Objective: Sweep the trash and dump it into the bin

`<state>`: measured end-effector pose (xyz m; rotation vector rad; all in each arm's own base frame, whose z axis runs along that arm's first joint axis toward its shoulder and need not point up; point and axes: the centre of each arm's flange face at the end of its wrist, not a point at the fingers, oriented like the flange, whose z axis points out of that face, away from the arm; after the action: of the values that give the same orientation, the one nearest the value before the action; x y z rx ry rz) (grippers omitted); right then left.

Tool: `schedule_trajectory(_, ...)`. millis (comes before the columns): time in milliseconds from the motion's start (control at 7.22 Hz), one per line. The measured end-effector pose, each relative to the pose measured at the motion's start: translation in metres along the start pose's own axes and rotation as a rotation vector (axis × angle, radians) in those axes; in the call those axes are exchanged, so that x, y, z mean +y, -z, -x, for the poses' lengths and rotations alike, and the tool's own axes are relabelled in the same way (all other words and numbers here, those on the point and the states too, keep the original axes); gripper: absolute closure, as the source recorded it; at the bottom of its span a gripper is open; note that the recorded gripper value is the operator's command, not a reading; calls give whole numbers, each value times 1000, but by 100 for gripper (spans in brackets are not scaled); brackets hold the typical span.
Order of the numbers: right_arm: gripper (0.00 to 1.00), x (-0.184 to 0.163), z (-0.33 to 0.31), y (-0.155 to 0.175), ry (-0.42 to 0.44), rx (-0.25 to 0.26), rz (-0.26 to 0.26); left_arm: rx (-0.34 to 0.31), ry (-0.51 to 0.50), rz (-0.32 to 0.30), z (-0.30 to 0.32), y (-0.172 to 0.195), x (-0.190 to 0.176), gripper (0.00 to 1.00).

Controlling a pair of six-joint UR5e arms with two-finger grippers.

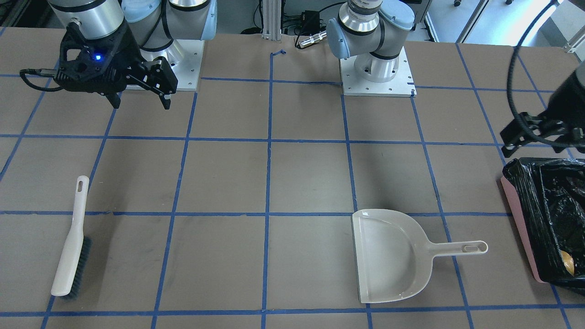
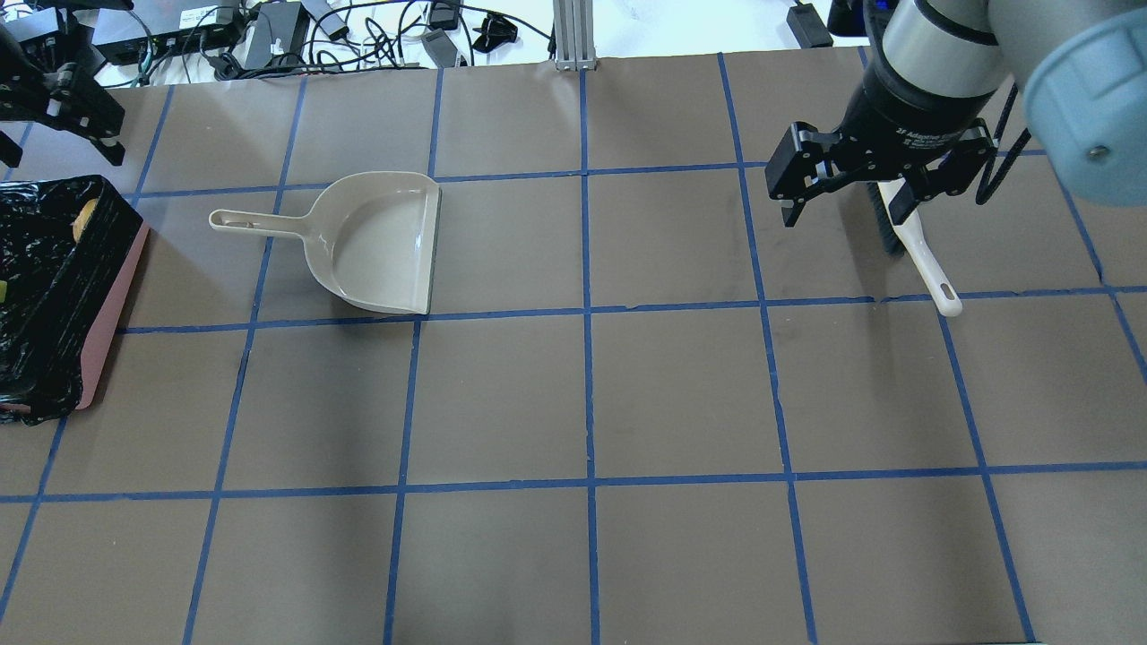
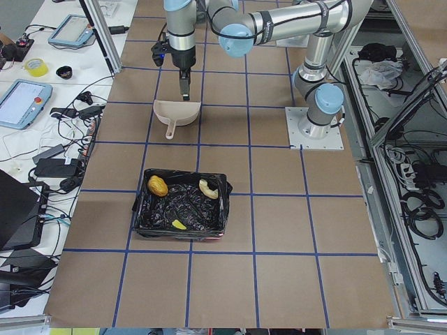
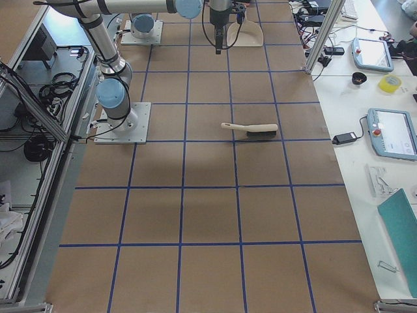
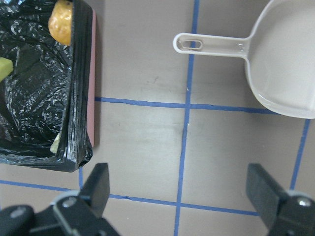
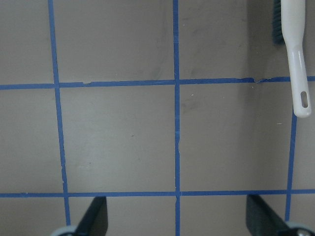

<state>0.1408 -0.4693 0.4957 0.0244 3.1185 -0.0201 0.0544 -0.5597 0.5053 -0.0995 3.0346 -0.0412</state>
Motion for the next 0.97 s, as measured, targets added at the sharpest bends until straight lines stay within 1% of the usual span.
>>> schedule_trajectory(277,0,-4,0,-5,1,-2,3,39,9,2,-74,0,23,0)
schedule_trajectory(554,0,-12,0,-16,8,-1,26,50,-10,1,-130,4,45,0)
schedule_trajectory(692,0,-13,0,-17,9,-1,27,66,-35,-4,-146,7,55,0)
schedule_trajectory(969,0,-10,-2,-9,8,9,13,109,-95,0,-162,4,72,0)
